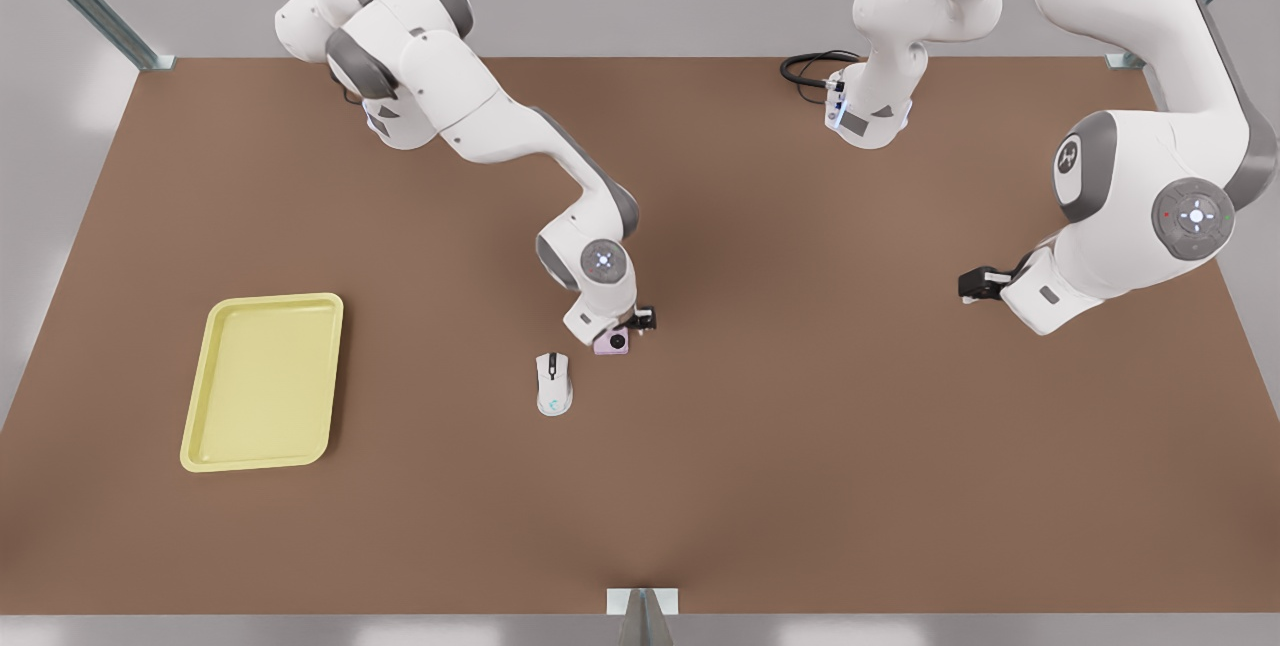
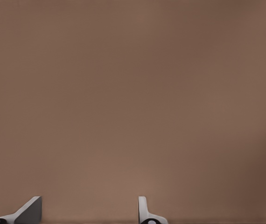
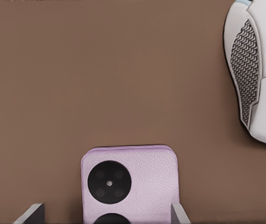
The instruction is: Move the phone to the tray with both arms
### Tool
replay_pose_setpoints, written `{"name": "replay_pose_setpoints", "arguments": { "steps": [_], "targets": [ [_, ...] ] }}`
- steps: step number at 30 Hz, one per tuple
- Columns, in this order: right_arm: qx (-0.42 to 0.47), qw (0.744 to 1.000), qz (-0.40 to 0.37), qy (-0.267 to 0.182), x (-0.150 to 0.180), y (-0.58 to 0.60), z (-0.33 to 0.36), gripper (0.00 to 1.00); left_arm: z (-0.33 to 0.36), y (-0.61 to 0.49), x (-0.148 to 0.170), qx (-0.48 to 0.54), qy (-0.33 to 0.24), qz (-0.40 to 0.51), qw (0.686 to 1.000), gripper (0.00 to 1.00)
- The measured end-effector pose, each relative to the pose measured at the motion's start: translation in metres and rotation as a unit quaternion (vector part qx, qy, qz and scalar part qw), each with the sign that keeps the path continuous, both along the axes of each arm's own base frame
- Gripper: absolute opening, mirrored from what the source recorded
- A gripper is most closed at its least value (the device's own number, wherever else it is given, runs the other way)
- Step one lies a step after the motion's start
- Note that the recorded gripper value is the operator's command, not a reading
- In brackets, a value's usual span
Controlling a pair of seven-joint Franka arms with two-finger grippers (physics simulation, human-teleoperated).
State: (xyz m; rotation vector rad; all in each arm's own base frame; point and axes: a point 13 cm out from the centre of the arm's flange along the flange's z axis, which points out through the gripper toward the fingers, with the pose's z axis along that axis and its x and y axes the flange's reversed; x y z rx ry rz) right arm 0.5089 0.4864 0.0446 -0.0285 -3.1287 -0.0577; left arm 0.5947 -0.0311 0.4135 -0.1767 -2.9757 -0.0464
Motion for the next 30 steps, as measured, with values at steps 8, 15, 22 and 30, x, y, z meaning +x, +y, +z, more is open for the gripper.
{"name": "replay_pose_setpoints", "arguments": {
  "steps": [8, 15, 22, 30],
  "targets": [
    [-0.002, 1.000, -0.022, 0.001, -0.002, -0.016, -0.003, 1.00, 0.001, 0.000, 0.000, -0.002, 0.000, -0.010, 1.000, 1.00],
    [-0.003, 1.000, -0.025, 0.003, -0.006, -0.014, -0.011, 1.00, 0.001, 0.003, 0.000, -0.002, 0.000, -0.013, 1.000, 1.00],
    [0.001, 1.000, -0.027, -0.001, -0.007, -0.014, -0.017, 1.00, 0.000, 0.003, 0.001, -0.003, -0.001, -0.016, 1.000, 1.00],
    [0.005, 1.000, -0.031, -0.004, -0.007, -0.011, -0.018, 1.00, 0.000, 0.003, 0.001, -0.003, -0.001, -0.019, 1.000, 1.00]
  ]
}}
